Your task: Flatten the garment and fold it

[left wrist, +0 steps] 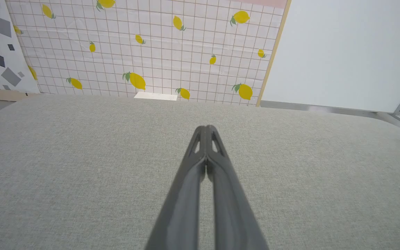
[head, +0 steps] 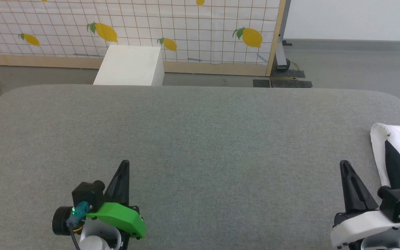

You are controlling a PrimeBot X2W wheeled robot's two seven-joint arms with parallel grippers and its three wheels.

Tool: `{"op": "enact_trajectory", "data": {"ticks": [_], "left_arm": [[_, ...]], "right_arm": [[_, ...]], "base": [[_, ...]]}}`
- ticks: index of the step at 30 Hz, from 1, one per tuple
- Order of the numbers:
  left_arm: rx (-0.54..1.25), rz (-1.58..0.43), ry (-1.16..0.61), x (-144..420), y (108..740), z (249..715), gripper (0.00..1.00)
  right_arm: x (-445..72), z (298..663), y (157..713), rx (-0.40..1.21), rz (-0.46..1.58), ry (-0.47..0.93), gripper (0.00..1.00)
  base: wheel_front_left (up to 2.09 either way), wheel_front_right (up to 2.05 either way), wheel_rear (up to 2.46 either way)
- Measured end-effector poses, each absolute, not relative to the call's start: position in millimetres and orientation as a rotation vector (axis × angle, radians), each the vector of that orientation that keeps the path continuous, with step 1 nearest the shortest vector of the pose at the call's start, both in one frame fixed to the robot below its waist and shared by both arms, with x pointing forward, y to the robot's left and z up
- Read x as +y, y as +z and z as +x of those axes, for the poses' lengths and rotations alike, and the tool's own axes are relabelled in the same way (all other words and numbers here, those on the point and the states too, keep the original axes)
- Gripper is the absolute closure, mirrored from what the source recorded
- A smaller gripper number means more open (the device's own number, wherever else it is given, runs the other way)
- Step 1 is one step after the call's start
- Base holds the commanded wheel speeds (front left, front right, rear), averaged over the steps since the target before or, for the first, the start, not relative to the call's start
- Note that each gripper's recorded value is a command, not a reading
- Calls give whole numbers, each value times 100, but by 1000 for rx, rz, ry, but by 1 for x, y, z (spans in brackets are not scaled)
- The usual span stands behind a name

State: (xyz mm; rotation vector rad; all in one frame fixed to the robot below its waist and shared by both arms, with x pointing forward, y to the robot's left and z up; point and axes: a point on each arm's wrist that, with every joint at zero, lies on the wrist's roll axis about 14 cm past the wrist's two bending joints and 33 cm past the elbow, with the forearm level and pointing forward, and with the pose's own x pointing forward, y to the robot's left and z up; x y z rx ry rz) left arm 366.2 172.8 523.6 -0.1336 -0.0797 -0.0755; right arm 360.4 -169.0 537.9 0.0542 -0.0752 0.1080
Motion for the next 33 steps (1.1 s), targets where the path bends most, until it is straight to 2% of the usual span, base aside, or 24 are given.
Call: {"op": "enact_trajectory", "data": {"ticks": [33], "left_arm": [[-61, -73, -61, 173, 529, 369, 100]], "right_arm": [[-166, 362, 535, -49, 20, 115, 100]], "base": [[0, 0, 0]]}}
